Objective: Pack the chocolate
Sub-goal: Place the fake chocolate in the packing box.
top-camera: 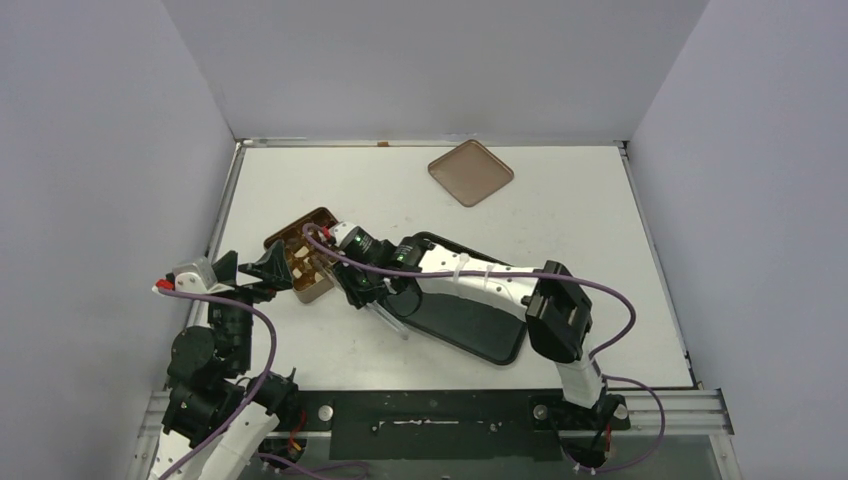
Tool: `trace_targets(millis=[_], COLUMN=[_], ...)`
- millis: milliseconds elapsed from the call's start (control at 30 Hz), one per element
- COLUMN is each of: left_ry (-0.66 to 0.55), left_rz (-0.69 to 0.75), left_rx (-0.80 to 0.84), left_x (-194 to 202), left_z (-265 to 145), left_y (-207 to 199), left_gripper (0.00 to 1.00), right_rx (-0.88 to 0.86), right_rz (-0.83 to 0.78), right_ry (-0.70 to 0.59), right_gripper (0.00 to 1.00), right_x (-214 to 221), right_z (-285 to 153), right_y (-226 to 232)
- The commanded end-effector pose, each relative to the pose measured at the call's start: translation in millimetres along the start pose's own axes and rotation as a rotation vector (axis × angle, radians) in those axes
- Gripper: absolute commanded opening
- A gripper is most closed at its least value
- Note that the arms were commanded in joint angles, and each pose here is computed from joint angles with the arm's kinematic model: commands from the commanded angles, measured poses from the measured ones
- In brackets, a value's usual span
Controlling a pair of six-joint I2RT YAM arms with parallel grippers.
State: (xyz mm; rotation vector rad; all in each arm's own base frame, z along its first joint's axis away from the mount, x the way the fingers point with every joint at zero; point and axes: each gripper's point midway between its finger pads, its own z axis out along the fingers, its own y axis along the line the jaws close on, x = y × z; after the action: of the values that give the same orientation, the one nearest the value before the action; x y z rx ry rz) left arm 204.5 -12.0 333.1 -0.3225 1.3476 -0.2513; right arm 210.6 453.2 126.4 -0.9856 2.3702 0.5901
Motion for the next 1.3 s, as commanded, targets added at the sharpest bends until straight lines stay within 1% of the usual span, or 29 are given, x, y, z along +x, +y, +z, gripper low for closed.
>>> trace_targets(millis=[0,233,467,867,1267], left_ry=[-0.035,-0.036,-0.035,-0.032,-0.033], left_rz=[-0.005,-0.004,-0.001,0.000,-0.002], left_rx=[0.002,0.004,0.003,0.004,0.006], left_x=[-13.1,-13.1,-12.2,-11.3,-11.6], left_z=[-1.6,-1.7,-1.2,-0.7,-0.8], left_y=[-0.7,-0.9,-0.8,-1.1,-1.6], left_gripper=[0.97,0.97,0.97,0.97,0.97], right_rx=[-0.062,-0.102,-0.110,-0.096,-0.089], right_rz=[-0.032,-0.046,-0.051,-0.050,-0.048], right_ry=[-0.064,-0.051,-0.047,-0.047,-0.056], right_gripper=[0.14,0.17,0.21,0.35,0.36], right_x=[-26.1,-24.5,-22.2,-21.7,-23.3], right_z=[-4.0,6.3,10.4,9.2,4.1], right_y=[24.1,38.9,43.6,40.6,39.5])
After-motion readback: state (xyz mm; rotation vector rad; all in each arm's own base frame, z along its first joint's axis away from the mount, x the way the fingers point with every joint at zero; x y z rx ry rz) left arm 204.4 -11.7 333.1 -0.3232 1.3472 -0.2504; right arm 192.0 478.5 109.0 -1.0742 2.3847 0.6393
